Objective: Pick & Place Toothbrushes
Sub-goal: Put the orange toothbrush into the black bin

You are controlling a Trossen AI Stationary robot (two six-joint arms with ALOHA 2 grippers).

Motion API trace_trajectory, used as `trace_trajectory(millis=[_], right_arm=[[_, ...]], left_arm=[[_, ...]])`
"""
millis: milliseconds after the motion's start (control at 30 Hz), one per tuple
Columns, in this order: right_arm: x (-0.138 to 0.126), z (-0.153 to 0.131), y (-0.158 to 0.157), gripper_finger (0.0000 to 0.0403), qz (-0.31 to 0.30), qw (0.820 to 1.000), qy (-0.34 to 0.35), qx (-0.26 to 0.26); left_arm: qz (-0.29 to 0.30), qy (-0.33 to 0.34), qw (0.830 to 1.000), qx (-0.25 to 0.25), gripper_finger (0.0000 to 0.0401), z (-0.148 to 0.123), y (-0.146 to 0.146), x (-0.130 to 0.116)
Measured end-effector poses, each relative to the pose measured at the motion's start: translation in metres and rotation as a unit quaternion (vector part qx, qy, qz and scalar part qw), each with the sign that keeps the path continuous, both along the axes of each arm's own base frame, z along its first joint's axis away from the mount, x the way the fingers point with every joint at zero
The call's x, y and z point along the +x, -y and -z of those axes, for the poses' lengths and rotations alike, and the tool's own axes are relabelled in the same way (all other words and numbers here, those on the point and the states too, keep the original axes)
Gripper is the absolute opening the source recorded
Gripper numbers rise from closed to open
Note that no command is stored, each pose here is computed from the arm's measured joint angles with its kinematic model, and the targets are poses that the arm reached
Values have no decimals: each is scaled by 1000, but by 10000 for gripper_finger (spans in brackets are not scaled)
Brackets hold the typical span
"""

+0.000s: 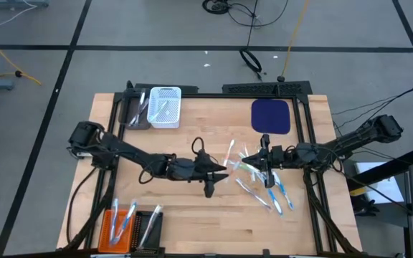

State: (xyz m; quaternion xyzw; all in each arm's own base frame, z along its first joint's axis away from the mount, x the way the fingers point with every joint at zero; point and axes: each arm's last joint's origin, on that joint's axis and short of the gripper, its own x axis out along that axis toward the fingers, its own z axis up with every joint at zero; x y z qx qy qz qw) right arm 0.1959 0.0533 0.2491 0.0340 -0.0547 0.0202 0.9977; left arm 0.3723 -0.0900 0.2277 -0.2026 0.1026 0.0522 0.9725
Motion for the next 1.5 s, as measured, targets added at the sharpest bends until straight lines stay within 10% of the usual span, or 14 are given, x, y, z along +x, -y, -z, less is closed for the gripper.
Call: trace_trajectory(millis=[600, 800, 1233, 1500], right_arm=[[0, 1, 0, 0, 0, 1000, -3, -5], [0, 1, 0, 0, 3, 1000, -3, -12], [0, 1, 0, 2, 4, 1000, -2, -26], [0, 3, 0, 81, 4, 999, -13, -41]], left_arm=[[39, 53, 998, -4, 119, 53, -4, 30], [62, 59, 996, -8, 15, 49, -3, 29], [61, 31, 998, -6, 8, 32, -4, 21], [39, -39, 998, 7, 8, -1, 13, -10]])
